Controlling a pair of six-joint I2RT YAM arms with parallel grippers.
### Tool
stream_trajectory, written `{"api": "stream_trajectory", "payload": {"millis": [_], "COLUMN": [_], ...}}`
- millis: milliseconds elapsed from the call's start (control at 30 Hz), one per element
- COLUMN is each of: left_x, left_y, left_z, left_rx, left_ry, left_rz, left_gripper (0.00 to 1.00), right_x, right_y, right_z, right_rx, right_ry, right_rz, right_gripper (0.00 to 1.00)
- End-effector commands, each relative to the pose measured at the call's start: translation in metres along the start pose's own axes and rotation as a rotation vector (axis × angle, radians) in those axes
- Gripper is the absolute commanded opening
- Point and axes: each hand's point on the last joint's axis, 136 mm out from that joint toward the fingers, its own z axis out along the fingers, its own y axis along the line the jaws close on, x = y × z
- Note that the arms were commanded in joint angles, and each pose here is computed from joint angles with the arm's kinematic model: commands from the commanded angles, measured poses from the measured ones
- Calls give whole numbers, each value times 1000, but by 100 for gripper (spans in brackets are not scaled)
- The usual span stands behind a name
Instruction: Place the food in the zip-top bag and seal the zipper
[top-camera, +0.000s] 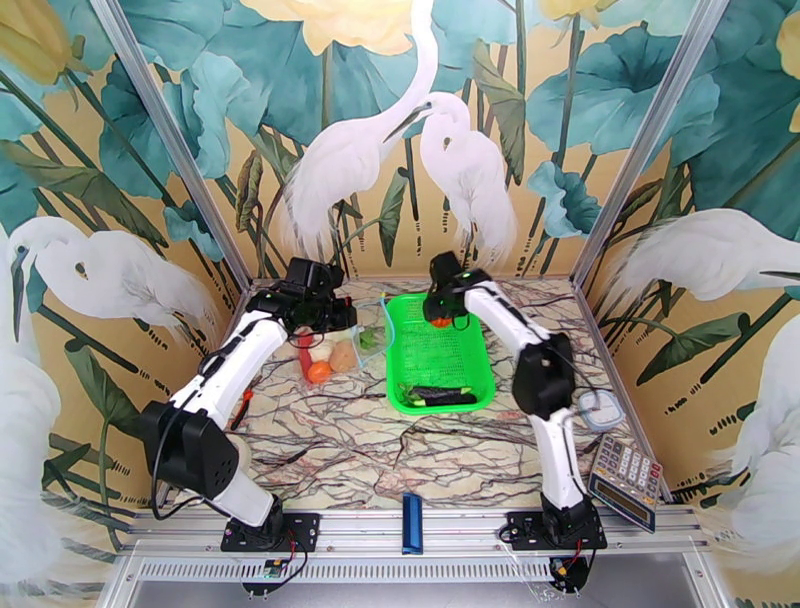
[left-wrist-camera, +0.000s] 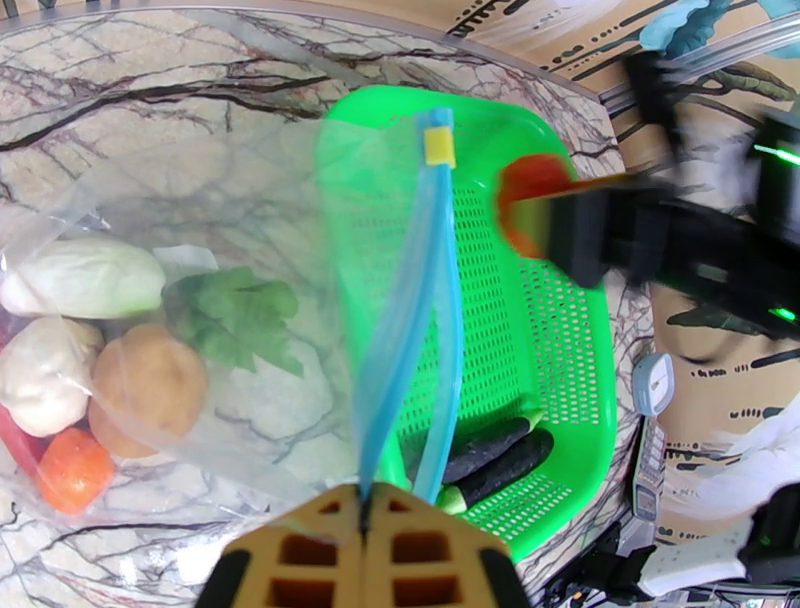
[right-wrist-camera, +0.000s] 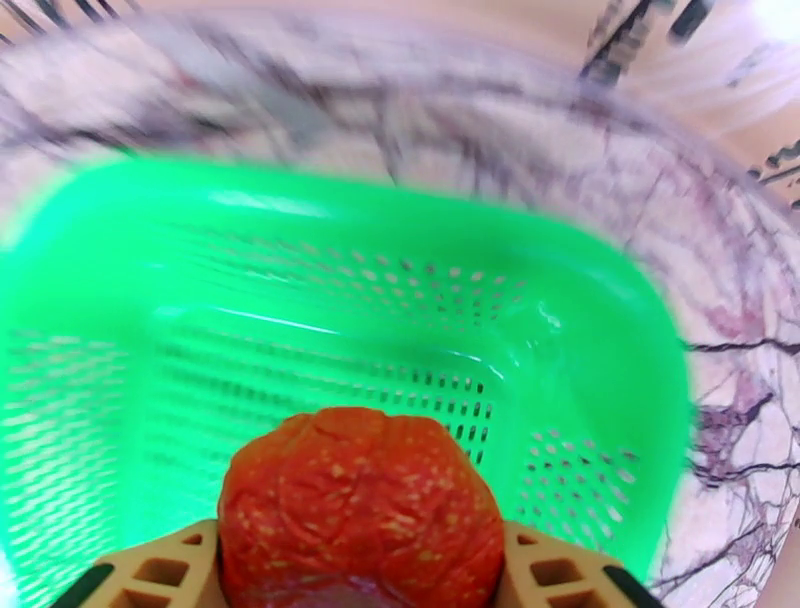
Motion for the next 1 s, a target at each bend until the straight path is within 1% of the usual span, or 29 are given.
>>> {"api": "stream_trajectory", "payload": {"millis": [0, 67, 167, 300, 433, 667, 833, 900, 967], "left_x": [-11, -13, -15, -20, -24, -26, -27, -27, -27], "left_y": [-6, -6, -7, -10, -13, -18, -21, -22, -23], "left_z": [-2, 0, 1, 1, -1, -4, -7, -9, -10], "left_rx": [31, 31, 34, 43, 57, 77, 90, 94, 96], "left_ry": [-16, -16, -14, -24, -32, -41, -49, -52, -52], "left_rz": [15, 15, 16, 15, 17, 17, 17, 18, 19], "left_gripper": [0, 0, 0, 0, 0, 0, 0, 0, 0], "right_x": [-19, -17, -8, 10, 26, 40, 45, 46, 47], "right_y": [45, 68, 96, 126, 145, 177, 178, 179, 181], "right_z": [-58, -81, -105, -114, -100, -76, -54, -49, -45], "right_rx": [-206, -306, -415, -512, -534, -571, -536, -534, -533], "right_ry": [-106, -118, -113, -65, -15, 52, 95, 105, 114], "right_rz": [9, -5, -31, -36, -36, -47, -21, -17, -19], "right_gripper": [49, 49, 49, 49, 54, 54, 59, 60, 64]}}
